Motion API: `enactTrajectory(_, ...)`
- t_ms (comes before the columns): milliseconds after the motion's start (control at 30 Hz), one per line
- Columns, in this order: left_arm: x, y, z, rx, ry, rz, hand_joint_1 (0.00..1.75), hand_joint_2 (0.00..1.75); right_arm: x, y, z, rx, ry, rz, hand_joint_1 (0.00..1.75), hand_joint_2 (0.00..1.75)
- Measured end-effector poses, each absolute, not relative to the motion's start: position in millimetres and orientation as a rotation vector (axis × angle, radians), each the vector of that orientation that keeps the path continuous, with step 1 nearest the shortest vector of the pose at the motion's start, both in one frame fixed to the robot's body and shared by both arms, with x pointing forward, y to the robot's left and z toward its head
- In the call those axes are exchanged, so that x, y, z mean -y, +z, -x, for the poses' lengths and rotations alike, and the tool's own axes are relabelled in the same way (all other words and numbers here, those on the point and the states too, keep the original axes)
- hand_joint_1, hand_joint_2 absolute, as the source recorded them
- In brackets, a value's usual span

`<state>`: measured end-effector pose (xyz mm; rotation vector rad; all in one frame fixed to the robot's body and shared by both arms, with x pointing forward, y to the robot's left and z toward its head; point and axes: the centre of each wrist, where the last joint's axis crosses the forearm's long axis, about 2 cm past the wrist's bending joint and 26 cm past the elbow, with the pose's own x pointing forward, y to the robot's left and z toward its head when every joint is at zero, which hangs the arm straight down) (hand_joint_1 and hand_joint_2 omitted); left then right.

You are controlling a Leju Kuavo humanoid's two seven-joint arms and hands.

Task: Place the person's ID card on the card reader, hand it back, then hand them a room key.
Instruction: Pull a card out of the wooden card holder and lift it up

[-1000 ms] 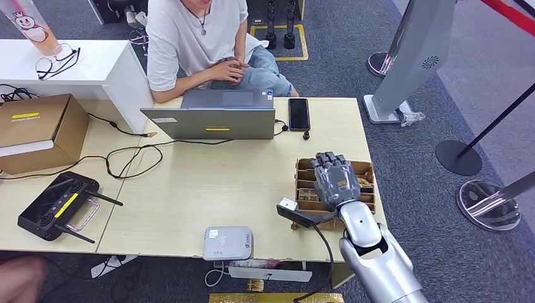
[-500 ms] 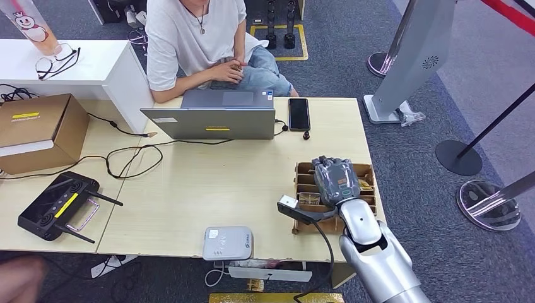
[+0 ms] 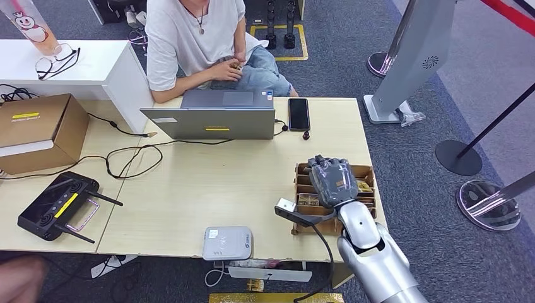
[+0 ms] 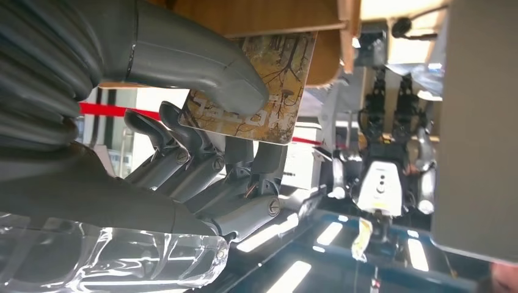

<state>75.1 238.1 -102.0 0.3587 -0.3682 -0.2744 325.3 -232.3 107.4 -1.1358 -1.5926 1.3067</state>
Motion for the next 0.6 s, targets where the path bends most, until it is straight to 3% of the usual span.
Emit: enactTrajectory(600,-239,-102,-73,0.372,-0.260,-0.361,0.00,0.00,225,123,-325,1.834,1.206,1.231,1.75,1.75)
